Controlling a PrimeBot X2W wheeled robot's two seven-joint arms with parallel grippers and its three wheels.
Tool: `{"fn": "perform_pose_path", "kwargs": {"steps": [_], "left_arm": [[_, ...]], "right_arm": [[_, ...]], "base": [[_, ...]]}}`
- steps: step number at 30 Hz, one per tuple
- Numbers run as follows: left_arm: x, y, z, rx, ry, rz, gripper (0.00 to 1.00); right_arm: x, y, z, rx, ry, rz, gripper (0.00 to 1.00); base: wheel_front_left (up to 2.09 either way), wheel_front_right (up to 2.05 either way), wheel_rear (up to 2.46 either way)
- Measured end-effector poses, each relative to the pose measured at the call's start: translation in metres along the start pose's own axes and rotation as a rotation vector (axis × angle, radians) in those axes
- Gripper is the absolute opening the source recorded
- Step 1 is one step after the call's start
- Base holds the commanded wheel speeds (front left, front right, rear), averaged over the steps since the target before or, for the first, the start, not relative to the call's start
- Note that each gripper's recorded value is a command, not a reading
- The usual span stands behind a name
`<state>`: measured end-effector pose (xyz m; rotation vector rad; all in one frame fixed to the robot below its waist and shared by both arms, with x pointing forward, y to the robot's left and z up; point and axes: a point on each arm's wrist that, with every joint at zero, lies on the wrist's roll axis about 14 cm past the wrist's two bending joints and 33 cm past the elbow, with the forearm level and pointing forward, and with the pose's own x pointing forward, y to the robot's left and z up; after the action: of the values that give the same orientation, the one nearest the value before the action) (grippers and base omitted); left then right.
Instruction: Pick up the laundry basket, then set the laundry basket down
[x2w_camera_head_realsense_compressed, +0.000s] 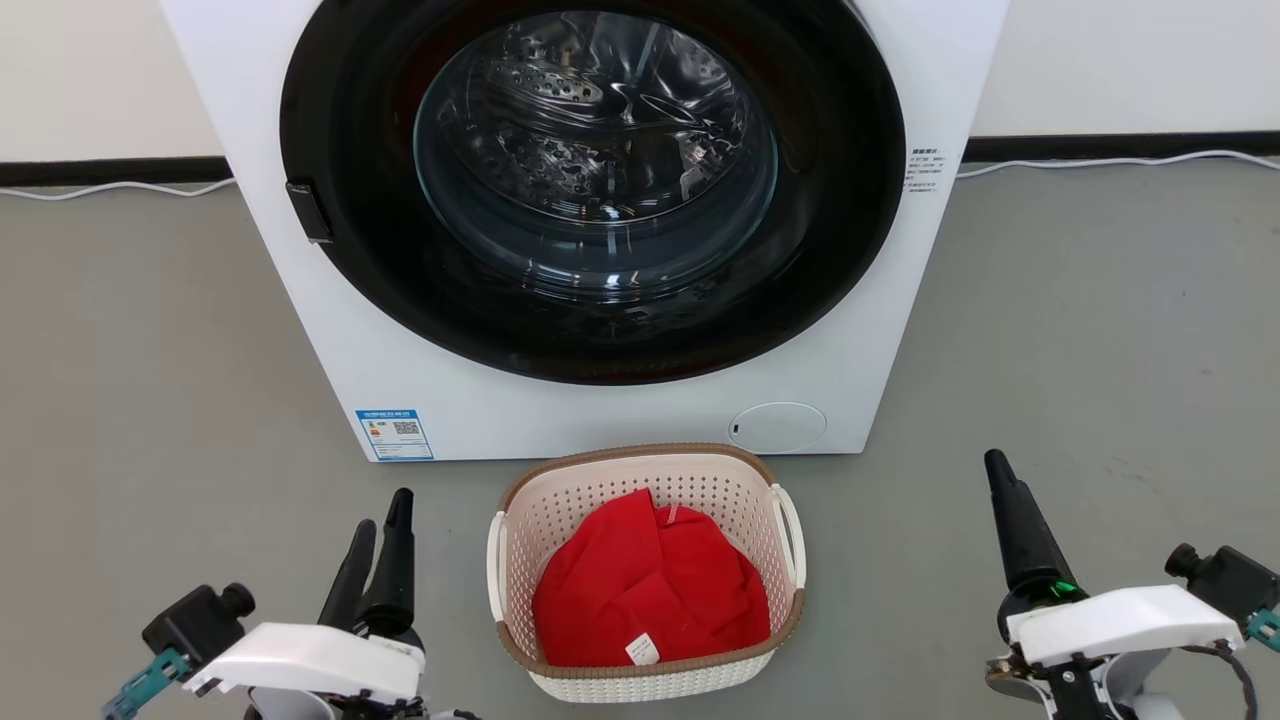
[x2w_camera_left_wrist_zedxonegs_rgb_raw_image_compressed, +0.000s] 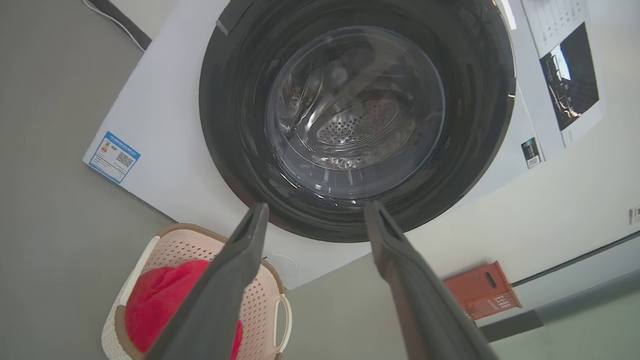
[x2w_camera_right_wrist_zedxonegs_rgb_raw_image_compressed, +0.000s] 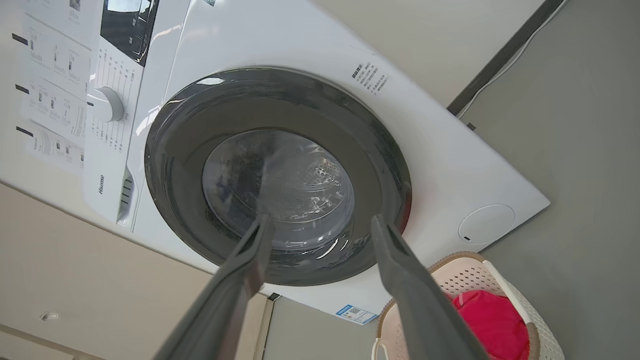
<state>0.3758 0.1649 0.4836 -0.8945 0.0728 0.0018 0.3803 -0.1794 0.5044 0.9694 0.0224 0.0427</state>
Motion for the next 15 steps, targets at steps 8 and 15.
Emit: {"fn": "perform_pose_path", "kwargs": {"steps": [8, 15], "left_arm": [[0.002, -0.007, -0.003, 0.132, 0.002, -0.02, 1.0], [0.003, -0.011, -0.005, 0.213, 0.0, -0.034, 1.0]], "right_arm": [[-0.001, 0.0, -0.003, -0.119, 0.015, 0.01, 1.0], [-0.001, 0.002, -0.004, -0.189, 0.013, 0.023, 1.0]], "base": [[0.0, 0.0, 0.0], [0.0, 0.0, 0.0]]}}
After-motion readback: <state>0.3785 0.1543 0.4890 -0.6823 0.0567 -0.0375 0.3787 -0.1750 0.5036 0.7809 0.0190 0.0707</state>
